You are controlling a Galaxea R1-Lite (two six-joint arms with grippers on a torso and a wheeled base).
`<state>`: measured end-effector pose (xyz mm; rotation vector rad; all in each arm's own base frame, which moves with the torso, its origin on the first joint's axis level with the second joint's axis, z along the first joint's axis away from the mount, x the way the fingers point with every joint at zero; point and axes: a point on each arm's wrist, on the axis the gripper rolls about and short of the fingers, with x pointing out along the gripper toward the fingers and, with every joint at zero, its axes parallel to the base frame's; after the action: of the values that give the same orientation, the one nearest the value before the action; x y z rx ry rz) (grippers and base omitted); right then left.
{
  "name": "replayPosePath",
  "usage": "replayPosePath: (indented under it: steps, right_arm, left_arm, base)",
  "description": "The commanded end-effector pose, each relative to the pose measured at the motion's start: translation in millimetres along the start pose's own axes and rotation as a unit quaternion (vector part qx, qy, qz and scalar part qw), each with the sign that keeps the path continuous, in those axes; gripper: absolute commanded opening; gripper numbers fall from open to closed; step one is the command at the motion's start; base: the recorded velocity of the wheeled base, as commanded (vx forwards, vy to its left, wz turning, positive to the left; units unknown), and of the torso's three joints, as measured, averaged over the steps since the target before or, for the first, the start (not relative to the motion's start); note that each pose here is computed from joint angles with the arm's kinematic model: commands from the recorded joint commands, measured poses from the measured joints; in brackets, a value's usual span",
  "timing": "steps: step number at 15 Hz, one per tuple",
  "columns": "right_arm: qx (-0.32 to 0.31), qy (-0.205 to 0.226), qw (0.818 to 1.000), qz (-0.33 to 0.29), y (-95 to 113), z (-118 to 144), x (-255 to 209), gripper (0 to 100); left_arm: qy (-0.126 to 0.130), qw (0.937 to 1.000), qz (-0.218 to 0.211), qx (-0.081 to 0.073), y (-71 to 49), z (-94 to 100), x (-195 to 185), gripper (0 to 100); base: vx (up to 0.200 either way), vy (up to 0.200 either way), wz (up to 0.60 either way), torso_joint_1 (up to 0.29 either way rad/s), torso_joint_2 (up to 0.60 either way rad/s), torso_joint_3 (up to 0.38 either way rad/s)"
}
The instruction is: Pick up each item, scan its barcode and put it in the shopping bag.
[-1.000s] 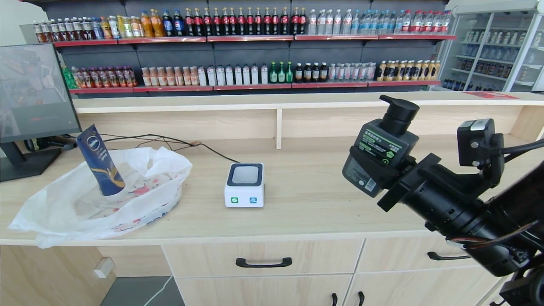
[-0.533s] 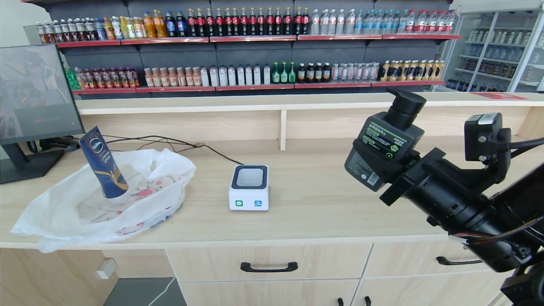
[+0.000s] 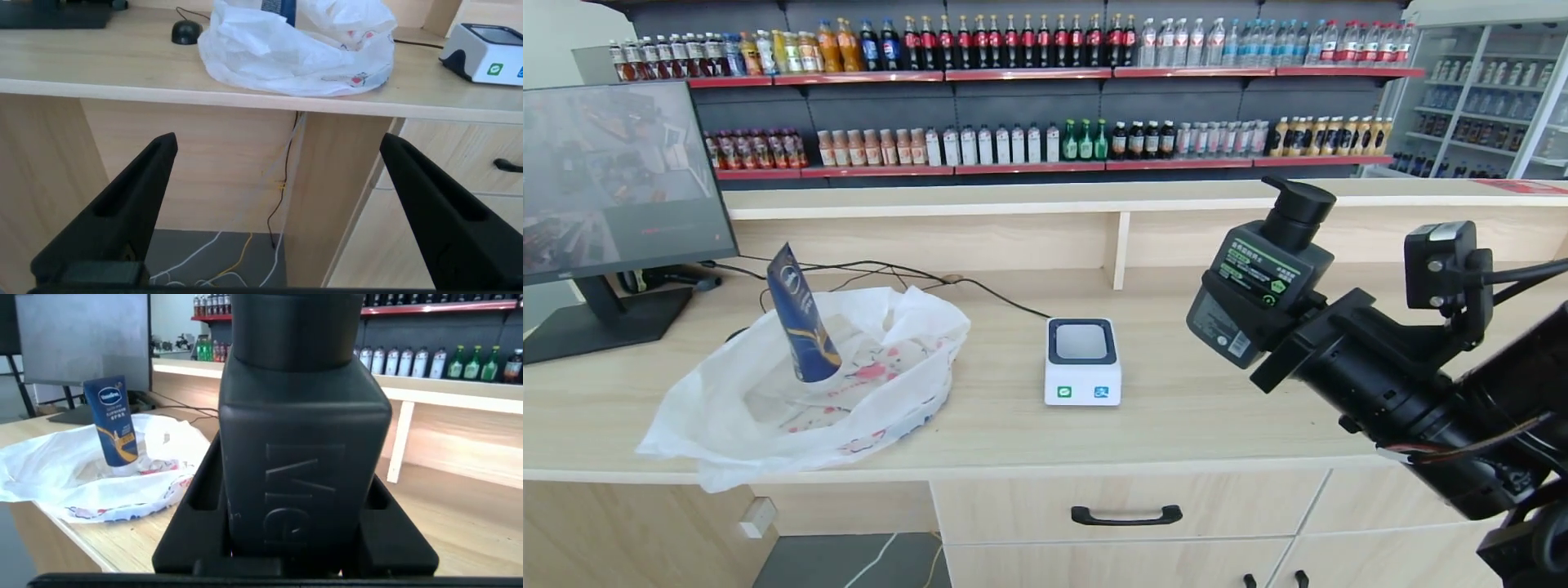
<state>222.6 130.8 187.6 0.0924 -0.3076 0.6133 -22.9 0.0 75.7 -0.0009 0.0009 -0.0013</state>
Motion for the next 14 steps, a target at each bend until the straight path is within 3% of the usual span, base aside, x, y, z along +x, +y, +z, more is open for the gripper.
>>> replayPosePath:
  steps: [1, 5, 7, 8, 11, 14]
  right_arm:
    - [0.000, 0.008, 1.000, 0.000, 0, -5, 1, 0]
    - [-0.009, -0.009, 1.000, -0.029, -7, 0, 8, 0]
    - [-0.006, 0.004, 0.998, -0.056, -10, -4, 2, 0]
    - [-0.004, 0.022, 0.998, -0.059, -9, -10, -5, 0]
    - [-0.023, 0.014, 0.997, -0.066, -16, -8, 1, 0]
    - [-0.049, 0.030, 0.998, -0.028, -18, -18, 6, 0]
  left_arm:
    - [0.000, 1.0000, 0.001, 0.000, 0.0, 0.1, 0, 100]
    - [0.000, 1.0000, 0.001, 0.000, 0.0, 0.1, 0, 100]
    - [0.000, 1.0000, 0.001, 0.000, 0.0, 0.1, 0, 100]
    - [0.000, 1.0000, 0.000, 0.000, 0.0, -0.3, 0, 100]
    - [0.000, 1.0000, 0.000, 0.001, 0.0, -0.3, 0, 100]
    - [0.000, 1.0000, 0.000, 0.001, 0.0, -0.3, 0, 100]
  base:
    - [0.000, 0.200, 0.00, -0.007, 0.00, 0.002]
    - [0.000, 0.200, 0.00, 0.001, 0.00, 0.002]
    - [0.000, 0.200, 0.00, 0.005, 0.00, 0.007]
    - [0.000, 0.000, 0.00, 0.000, 0.00, 0.000]
    - [0.000, 0.000, 0.00, 0.000, 0.00, 0.000]
    - [0.000, 0.000, 0.00, 0.000, 0.00, 0.000]
